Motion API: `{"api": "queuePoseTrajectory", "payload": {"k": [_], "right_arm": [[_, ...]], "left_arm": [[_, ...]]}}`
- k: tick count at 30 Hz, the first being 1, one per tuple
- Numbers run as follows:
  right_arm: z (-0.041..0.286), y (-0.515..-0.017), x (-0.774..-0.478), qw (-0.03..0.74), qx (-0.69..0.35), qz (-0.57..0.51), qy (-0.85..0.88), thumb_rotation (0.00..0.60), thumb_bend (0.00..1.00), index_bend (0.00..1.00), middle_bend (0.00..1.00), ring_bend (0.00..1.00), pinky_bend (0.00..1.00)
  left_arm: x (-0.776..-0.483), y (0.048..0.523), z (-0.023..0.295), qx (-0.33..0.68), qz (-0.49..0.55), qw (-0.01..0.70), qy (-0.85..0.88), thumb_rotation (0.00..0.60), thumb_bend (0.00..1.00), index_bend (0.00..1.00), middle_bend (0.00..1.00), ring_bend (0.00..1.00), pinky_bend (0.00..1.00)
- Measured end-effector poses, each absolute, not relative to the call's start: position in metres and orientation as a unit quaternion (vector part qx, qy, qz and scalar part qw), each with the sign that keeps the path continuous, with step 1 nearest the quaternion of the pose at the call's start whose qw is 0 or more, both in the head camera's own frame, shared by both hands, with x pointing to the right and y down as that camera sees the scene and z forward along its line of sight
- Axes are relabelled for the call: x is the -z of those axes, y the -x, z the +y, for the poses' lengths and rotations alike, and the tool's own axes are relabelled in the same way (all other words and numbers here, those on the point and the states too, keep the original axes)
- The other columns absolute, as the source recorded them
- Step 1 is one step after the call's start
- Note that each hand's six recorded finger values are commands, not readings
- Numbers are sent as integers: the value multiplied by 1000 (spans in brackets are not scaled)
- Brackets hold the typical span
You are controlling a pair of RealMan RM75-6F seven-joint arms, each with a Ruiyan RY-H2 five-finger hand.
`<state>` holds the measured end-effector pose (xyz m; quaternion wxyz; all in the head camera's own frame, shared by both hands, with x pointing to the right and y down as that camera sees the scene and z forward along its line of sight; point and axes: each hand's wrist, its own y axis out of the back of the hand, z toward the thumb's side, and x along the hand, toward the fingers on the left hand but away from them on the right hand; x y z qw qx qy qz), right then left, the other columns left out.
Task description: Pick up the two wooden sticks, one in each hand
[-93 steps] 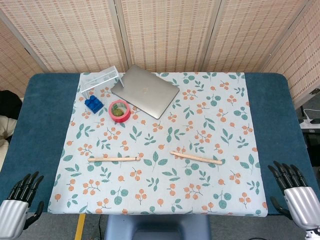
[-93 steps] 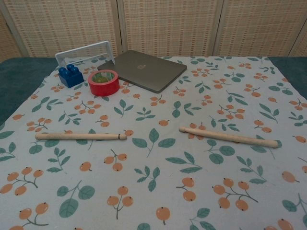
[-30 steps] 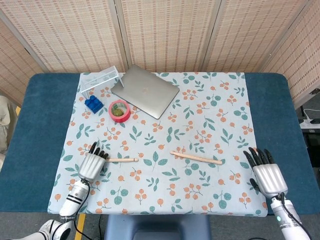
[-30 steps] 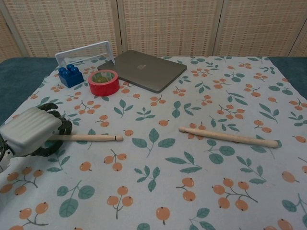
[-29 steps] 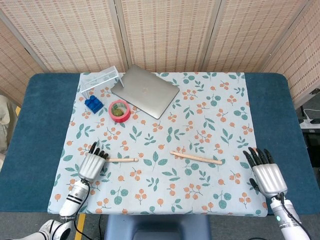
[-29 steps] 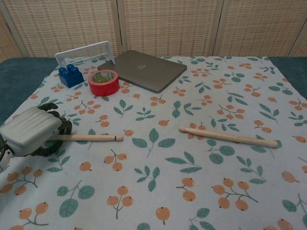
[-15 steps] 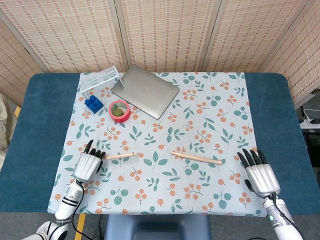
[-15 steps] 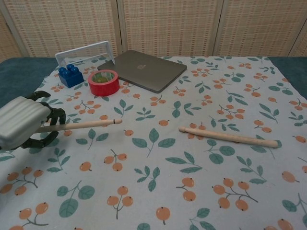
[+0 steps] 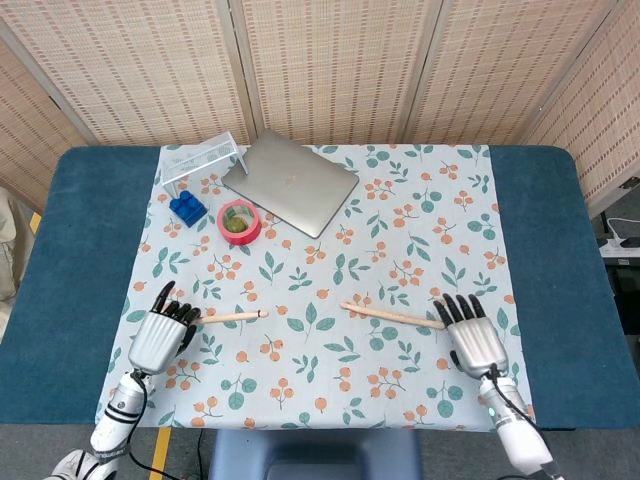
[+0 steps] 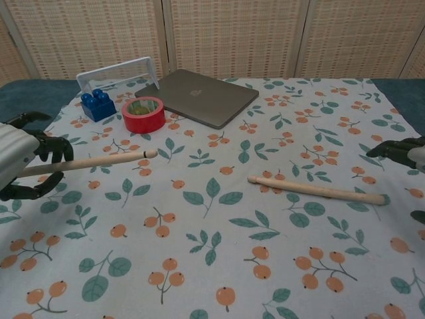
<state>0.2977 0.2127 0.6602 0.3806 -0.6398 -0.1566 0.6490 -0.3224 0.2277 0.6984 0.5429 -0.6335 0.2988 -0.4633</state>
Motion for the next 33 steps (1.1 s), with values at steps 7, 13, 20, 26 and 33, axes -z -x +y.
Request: {"api": "queuePoseTrajectory", "payload": {"k": [7,13,20,26,33], "right_arm": [[196,-271,-690,385,-662,-154,624,600,262,219,68,0,0],[189,-259,-705,395,-666,-151,614,600,262,290,136,2,4],[191,-252,-717,400,-670,-141,609,600,262,347,191,30,23],[194,-247,-723,403,-669,-133,610,600,263,409,235,73,41],[195,-245,-725,409,-669,-132,606,600,264,541,331,163,53]], "left_arm": [[-693,331,229,466,297,549,627,600,511,826,878,499,154],[-690,336,227,466,298,549,626,600,527,827,879,506,154],[-691,338,227,465,298,553,624,600,527,827,879,512,154],[-692,339,227,466,295,553,624,600,527,827,880,512,152],[-693,342,226,468,293,553,624,600,527,827,880,512,149]]}}
